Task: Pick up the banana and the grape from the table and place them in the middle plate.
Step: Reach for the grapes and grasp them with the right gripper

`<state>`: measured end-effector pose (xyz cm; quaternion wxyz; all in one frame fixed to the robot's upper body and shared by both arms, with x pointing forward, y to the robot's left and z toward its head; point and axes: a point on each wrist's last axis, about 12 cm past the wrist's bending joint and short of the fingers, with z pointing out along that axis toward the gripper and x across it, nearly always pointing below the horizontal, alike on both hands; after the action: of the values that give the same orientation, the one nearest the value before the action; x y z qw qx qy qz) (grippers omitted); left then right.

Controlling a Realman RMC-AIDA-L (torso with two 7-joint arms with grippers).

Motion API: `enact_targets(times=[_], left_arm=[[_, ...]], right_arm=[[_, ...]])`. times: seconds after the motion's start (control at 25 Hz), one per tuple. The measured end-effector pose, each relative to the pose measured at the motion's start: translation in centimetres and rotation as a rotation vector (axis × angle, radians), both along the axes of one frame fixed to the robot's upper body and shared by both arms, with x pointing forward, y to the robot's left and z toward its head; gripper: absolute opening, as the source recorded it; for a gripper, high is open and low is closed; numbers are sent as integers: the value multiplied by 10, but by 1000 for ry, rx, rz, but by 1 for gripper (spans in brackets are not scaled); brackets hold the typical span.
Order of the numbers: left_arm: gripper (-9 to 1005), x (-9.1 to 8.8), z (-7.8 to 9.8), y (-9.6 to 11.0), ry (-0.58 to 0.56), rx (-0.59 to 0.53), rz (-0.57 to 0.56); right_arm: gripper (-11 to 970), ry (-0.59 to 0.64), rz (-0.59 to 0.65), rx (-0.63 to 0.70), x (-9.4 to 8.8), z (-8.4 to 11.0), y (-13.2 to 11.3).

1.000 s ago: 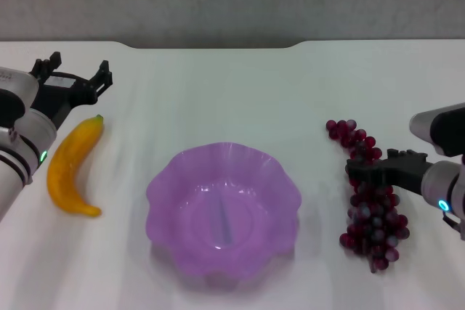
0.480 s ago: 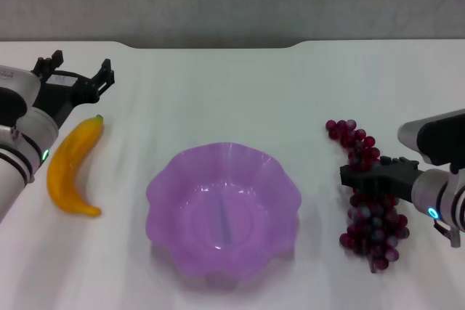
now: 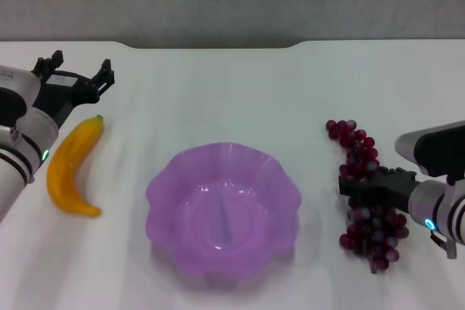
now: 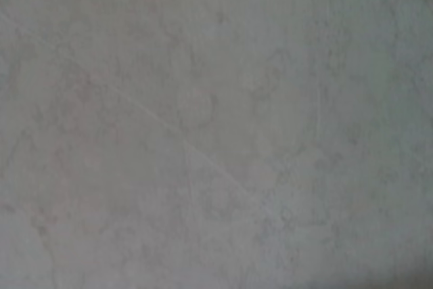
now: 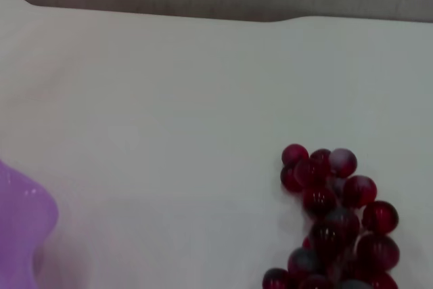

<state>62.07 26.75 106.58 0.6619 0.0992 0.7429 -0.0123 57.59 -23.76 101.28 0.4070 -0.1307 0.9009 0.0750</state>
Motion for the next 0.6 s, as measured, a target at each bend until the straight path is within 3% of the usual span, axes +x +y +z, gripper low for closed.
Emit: enact_targets(times=[0.16,0.36,0.6], left_arm=[[895,0,0,0,0,0,0],[895,0,0,0,0,1,1],[895,0,0,2,0,-1,4]], right_arm=[[821,-1,-8,7,-2,-2,1],[645,9,-31,27,-2,-3,-1],[611,-2,-43,26,-2,-3,-3]])
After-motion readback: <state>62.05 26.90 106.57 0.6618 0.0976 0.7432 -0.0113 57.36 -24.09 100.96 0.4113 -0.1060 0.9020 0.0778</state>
